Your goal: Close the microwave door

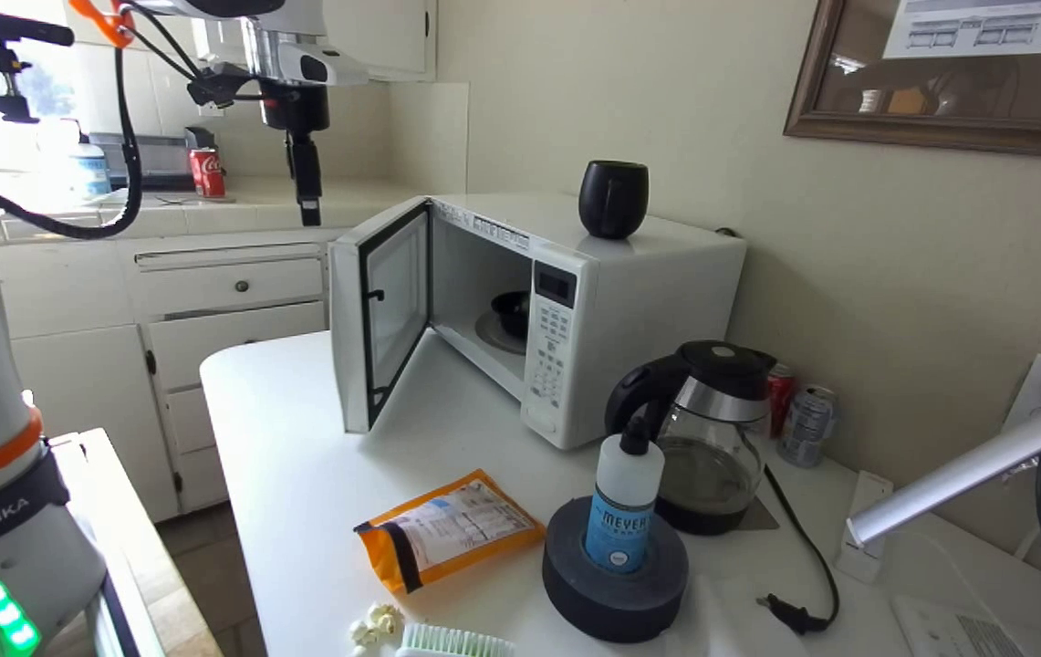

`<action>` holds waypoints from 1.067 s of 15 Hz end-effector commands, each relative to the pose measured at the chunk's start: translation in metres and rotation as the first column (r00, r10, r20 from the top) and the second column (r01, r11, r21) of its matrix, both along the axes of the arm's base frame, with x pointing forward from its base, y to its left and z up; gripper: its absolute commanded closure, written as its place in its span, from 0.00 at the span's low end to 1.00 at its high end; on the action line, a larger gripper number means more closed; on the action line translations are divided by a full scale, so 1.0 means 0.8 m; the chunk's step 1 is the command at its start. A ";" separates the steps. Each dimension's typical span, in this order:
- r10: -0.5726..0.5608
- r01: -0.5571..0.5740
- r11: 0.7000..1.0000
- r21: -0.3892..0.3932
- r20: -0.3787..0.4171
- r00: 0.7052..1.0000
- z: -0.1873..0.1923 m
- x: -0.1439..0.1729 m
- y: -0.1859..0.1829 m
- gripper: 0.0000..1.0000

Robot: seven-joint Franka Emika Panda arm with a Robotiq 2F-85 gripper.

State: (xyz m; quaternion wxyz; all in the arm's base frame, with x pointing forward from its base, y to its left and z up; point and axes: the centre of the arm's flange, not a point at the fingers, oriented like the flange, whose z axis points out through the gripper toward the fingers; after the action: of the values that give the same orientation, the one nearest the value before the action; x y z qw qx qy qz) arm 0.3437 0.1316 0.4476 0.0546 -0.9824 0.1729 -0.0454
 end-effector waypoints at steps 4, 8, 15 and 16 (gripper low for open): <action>-0.067 0.069 0.997 0.019 -0.078 0.995 -0.056 0.039 0.010 0.00; -0.162 0.161 0.987 -0.019 -0.044 0.986 -0.082 0.063 -0.011 0.00; -0.202 0.219 0.969 -0.116 0.141 0.969 -0.071 0.088 -0.067 0.00; -0.207 0.225 0.967 -0.121 0.146 0.967 -0.070 0.089 -0.072 0.00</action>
State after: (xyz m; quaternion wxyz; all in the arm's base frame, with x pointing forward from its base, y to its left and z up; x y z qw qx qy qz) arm 0.4152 0.0741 0.3914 -0.0067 -0.9538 0.2718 -0.1278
